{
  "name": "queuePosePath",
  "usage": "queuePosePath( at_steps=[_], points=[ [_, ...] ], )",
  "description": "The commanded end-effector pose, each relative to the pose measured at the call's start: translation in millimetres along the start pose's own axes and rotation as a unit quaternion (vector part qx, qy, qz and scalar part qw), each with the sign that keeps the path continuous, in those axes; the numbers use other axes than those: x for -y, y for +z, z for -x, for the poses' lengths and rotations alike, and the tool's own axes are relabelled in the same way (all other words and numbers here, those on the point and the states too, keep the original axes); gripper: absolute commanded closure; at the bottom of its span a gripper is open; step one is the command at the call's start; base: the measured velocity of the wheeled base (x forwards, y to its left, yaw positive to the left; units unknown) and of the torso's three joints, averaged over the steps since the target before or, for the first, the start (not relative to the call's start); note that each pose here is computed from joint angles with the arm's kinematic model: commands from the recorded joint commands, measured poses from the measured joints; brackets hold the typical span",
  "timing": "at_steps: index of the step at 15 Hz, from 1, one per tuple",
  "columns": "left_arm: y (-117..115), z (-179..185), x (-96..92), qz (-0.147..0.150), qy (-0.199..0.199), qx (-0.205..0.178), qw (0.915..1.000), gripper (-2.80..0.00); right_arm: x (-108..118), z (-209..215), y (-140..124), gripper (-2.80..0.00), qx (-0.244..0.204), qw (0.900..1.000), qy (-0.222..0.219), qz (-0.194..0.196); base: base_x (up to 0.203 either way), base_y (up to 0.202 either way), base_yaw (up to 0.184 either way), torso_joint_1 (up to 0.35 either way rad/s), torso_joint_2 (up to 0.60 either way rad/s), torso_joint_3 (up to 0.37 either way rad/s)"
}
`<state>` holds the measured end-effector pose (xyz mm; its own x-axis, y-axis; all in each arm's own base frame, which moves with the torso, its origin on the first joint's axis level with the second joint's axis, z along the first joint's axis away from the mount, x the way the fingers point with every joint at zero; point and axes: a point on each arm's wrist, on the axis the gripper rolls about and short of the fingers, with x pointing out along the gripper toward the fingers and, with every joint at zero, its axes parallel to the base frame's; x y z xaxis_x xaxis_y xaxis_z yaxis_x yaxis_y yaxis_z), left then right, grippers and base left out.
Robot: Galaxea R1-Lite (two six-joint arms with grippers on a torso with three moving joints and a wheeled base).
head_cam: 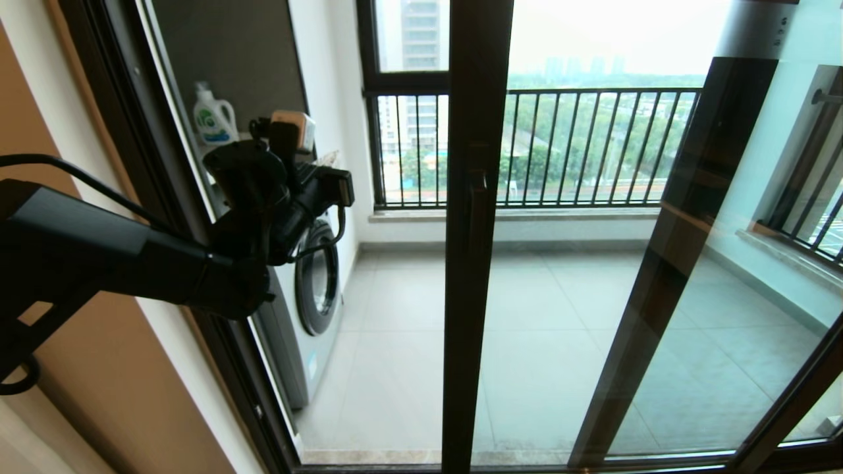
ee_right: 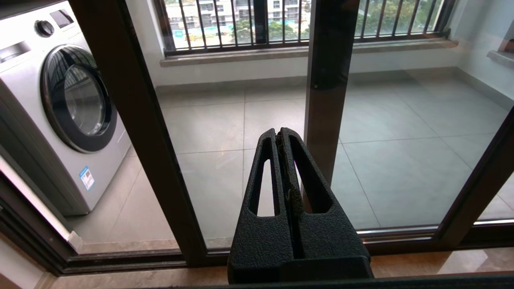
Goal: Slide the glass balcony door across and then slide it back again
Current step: Open the slid door
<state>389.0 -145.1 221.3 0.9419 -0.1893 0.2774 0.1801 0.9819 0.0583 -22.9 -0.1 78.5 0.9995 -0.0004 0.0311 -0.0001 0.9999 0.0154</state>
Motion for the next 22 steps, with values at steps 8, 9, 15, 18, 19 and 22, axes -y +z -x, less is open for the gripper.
queuePosePath(
  at_steps=[8, 9, 15, 18, 19, 22],
  points=[
    [-7, -17, 81.1, 0.017, -0.043, -0.023, 0.9987, 0.0, 0, -1, -3, 0.0, -0.006, 1.0, 0.0, 0.0, 0.0, 0.0, 0.0, 0.0, 0.0, 0.0],
    [-6, -15, 87.5, 0.017, -0.051, -0.026, 0.9982, 0.0, 0, -1, -3, 0.0, -0.006, 1.0, 0.0, 0.0, 0.0, 0.0, 0.0, 0.0, 0.0, 0.0],
    [-22, -9, 137.4, 0.023, -0.099, -0.037, 0.9941, 0.0, 0, -1, -3, 0.0, -0.006, 1.0, 0.0, 0.0, 0.0, 0.0, 0.0, 0.0, 0.0, 0.0],
    [-23, -8, 156.4, 0.027, -0.116, -0.038, 0.9921, 0.0, 0, -1, -3, 0.0, -0.006, 1.0, 0.0, 0.0, 0.0, 0.0, 0.0, 0.0, 0.0, 0.0],
    [-24, -9, 161.0, 0.028, -0.12, -0.037, 0.9917, 0.0, 0, -1, -3, 0.0, -0.006, 1.0, 0.0, 0.0, 0.0, 0.0, 0.0, 0.0, 0.0, 0.0],
    [-23, -6, 173.2, 0.03, -0.132, -0.036, 0.9901, 0.0, 0, -1, -3, 0.0, -0.006, 1.0, 0.0, 0.0, 0.0, 0.0, 0.0, 0.0, 0.0, 0.0]
  ],
)
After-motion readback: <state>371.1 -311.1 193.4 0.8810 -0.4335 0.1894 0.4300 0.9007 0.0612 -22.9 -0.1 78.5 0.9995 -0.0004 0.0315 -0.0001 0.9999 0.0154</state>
